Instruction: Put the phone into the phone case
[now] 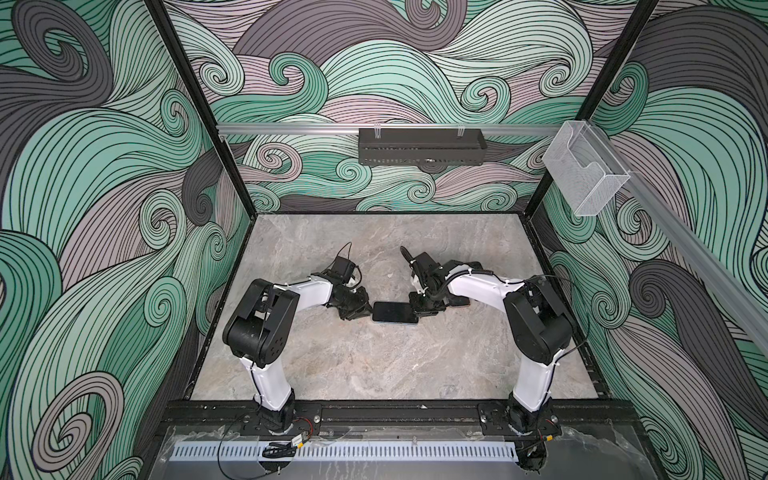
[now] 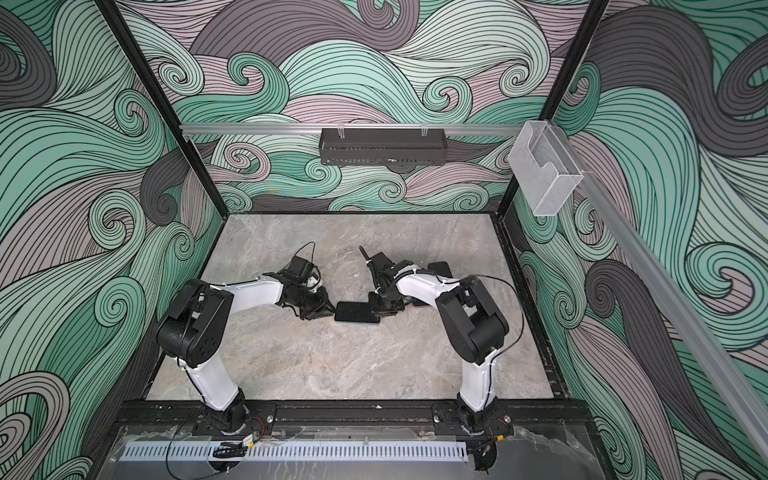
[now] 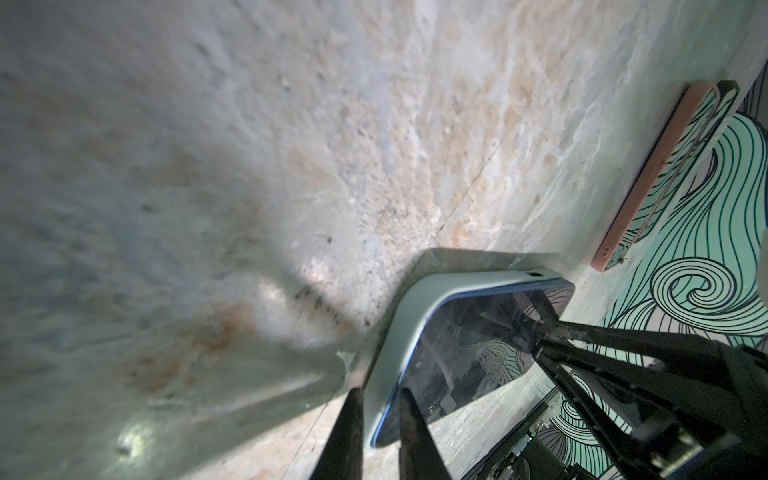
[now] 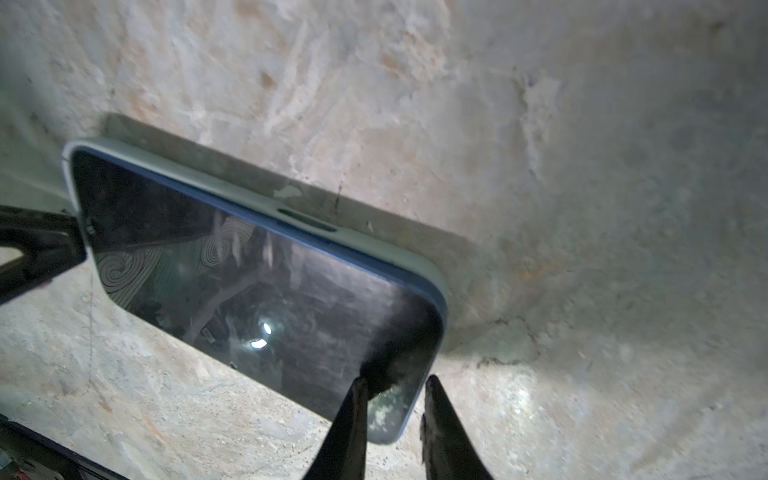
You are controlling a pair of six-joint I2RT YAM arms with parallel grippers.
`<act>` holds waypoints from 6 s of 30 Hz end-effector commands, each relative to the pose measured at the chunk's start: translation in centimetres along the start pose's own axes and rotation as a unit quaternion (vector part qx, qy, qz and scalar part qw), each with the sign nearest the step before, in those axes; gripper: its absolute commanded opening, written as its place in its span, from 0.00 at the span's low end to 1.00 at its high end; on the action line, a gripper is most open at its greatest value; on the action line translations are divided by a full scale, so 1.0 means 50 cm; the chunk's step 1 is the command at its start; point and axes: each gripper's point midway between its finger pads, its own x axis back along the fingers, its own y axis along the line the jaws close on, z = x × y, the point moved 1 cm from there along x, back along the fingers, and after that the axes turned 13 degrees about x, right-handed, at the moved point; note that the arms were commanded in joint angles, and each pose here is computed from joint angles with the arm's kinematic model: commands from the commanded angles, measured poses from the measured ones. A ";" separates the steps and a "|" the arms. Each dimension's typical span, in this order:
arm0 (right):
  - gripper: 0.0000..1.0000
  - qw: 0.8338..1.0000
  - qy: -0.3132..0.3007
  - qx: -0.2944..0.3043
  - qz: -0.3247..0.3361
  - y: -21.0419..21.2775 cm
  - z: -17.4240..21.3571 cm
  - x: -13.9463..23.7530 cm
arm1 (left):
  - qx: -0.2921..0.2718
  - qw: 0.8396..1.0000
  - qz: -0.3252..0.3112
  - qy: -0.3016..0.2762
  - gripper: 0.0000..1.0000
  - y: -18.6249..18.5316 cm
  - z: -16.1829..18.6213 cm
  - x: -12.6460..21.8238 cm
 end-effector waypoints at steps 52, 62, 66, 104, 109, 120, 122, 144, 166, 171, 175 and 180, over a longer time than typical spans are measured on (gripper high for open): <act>0.12 0.997 0.056 0.042 0.031 0.017 0.046 -0.050 | -0.002 1.000 0.009 0.006 0.17 -0.008 -0.006 0.007; 0.21 0.995 0.046 0.045 0.075 -0.003 0.043 -0.025 | -0.002 1.000 0.006 0.005 0.17 -0.002 -0.002 0.010; 0.22 0.993 0.032 0.052 0.097 -0.011 0.039 0.014 | -0.001 1.000 0.003 0.005 0.17 0.001 -0.002 0.008; 0.11 0.993 0.079 0.038 0.083 -0.020 0.079 -0.060 | -0.006 1.000 0.006 0.003 0.17 -0.006 -0.002 0.019; 0.11 0.990 0.098 0.035 0.096 -0.034 0.103 -0.076 | -0.007 1.000 0.006 0.003 0.17 -0.007 0.000 0.021; 0.10 0.982 0.136 0.035 0.127 -0.052 0.139 -0.115 | -0.008 1.000 0.010 0.006 0.17 -0.012 0.001 0.022; 0.10 0.981 0.139 0.037 0.130 -0.051 0.142 -0.120 | -0.009 1.000 0.014 0.008 0.17 -0.015 0.004 0.025; 0.10 0.973 0.173 0.037 0.151 -0.062 0.173 -0.170 | -0.007 0.999 0.027 0.020 0.18 -0.021 0.007 0.021; 0.10 0.966 0.199 0.035 0.161 -0.074 0.205 -0.209 | -0.005 1.000 -0.003 0.009 0.18 0.008 0.005 0.022; 0.10 0.965 0.202 0.036 0.164 -0.076 0.209 -0.215 | -0.004 1.000 -0.006 0.008 0.18 0.009 0.004 0.022; 0.10 0.964 0.205 0.036 0.165 -0.080 0.213 -0.219 | -0.002 1.000 -0.008 0.006 0.18 0.011 0.002 0.023; 0.10 0.964 0.207 0.032 0.165 -0.082 0.216 -0.226 | -0.002 1.000 -0.012 0.003 0.18 0.011 0.001 0.024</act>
